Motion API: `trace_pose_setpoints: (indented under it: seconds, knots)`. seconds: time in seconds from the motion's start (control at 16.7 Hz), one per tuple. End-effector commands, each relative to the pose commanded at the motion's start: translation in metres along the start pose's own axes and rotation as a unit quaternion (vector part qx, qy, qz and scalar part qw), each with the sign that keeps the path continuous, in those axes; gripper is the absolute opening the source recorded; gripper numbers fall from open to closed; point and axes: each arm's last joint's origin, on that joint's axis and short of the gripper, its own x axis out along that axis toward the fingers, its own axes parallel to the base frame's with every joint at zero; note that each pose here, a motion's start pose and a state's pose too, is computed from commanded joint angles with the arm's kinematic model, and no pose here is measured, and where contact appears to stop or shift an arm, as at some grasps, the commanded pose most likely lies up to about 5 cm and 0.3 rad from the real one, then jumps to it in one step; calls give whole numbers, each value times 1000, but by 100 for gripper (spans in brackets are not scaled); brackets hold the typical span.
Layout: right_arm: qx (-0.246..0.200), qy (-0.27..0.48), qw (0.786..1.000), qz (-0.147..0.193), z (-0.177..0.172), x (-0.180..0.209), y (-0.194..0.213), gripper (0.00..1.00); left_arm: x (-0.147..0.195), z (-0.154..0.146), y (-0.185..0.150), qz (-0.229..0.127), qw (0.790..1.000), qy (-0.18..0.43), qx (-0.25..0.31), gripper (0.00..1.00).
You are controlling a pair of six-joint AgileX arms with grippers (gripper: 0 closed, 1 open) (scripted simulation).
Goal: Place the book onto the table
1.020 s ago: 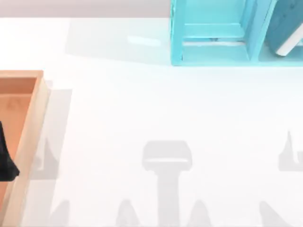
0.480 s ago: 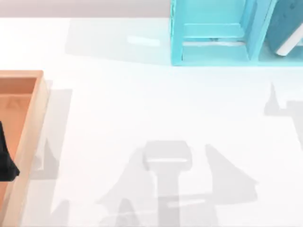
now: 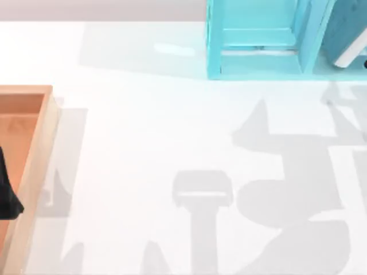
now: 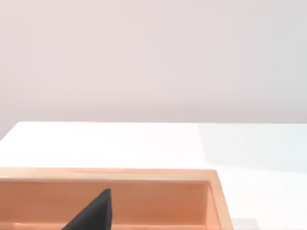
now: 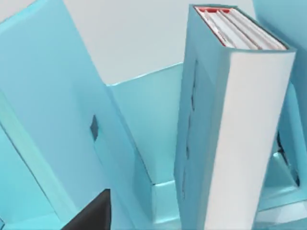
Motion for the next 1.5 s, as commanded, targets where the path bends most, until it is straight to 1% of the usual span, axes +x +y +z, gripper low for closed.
trace_pose_setpoints:
  seconds: [0.18,0.3,0.42,0.72,0.84,1.26,1.38,1.5]
  knots:
    - [13,1,1000,13,-27,24,-11,100,0,0,0,0,1000,0,0,100]
    - [22,12,1000,12,-42,29,-17,100,0,0,0,0,1000,0,0,100]
    - [27,20,999,7,-49,30,-21,100,0,0,0,0,1000,0,0,100]
    - [26,22,999,8,-49,30,-19,100,0,0,0,0,1000,0,0,100]
    - [26,22,999,7,-50,38,-20,100,0,0,0,0,1000,0,0,100]
    - [27,17,999,8,-51,112,-20,100,0,0,0,0,1000,0,0,100]
    - [27,19,999,8,-52,125,-20,100,0,0,0,0,1000,0,0,100]
    - [27,20,999,7,-53,129,-19,100,0,0,0,0,1000,0,0,100]
